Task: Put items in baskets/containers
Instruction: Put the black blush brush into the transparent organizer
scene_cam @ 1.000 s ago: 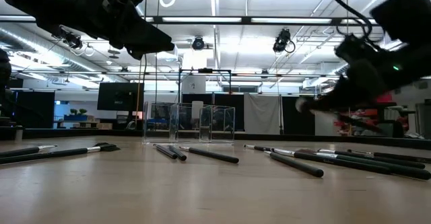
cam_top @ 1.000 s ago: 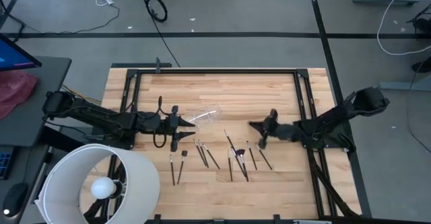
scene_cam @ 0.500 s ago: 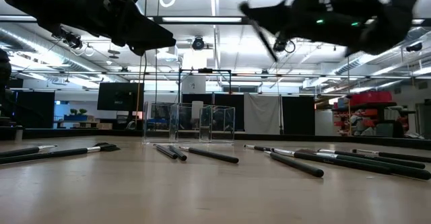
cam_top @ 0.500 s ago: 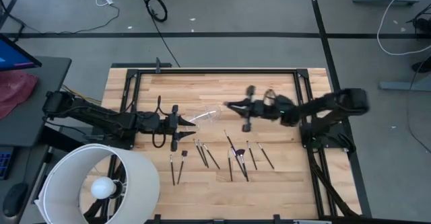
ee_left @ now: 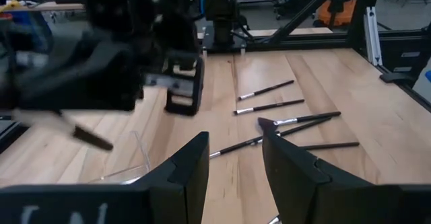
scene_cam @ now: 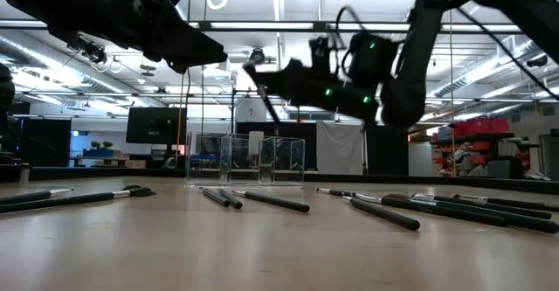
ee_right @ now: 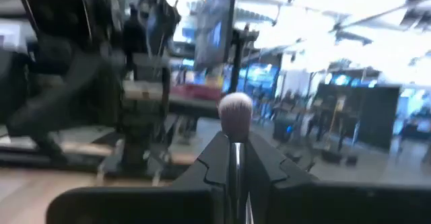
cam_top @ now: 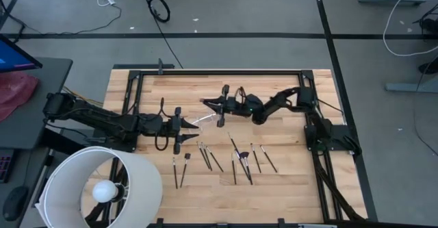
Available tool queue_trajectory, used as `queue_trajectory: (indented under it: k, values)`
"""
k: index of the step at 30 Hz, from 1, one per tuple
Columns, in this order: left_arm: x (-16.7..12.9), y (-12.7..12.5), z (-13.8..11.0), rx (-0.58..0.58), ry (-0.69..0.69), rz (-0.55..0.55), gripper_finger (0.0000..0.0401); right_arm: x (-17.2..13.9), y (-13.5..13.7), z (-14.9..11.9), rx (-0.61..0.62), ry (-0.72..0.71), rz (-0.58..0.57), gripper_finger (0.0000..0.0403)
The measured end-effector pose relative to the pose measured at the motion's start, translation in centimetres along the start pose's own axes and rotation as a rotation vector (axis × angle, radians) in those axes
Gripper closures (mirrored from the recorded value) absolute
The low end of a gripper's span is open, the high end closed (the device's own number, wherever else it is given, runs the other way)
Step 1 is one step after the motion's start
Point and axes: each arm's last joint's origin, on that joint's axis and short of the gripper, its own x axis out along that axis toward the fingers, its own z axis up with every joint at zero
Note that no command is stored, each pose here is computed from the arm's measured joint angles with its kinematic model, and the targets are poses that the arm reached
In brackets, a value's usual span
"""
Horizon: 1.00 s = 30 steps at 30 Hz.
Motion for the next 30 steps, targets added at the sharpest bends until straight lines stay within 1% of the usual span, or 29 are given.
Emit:
queue_trajectory:
  k: [2,6,10,14,16,24,30]
  values:
    - [0.0,0.0,0.0,-0.017,0.0,-0.003,0.0259,0.4,-0.1,-0.7,0.024,0.006,0.003,0.0381]
    - [0.0,0.0,0.0,-0.027,0.003,-0.004,0.0259,-0.2,-0.4,-2.0,0.051,0.045,-0.006,0.0381]
    - [0.0,0.0,0.0,-0.025,0.004,-0.004,0.0259,-1.1,-0.6,-2.2,0.051,0.054,-0.02,0.0381]
    - [0.0,0.0,0.0,-0.021,0.004,-0.004,0.0259,-1.3,-0.8,-2.7,0.114,0.094,-0.024,0.0373]
    - [0.0,0.0,0.0,-0.021,0.004,-0.004,0.0259,-1.4,-0.8,-2.9,0.12,0.119,-0.023,0.0366]
    - [0.0,0.0,0.0,-0.02,0.004,-0.004,0.0259,-1.4,-0.8,-3.1,0.111,0.136,-0.021,0.0334]
    - [0.0,0.0,0.0,-0.021,0.004,-0.004,0.0259,-1.4,-0.8,-3.2,0.114,0.152,-0.02,0.0299]
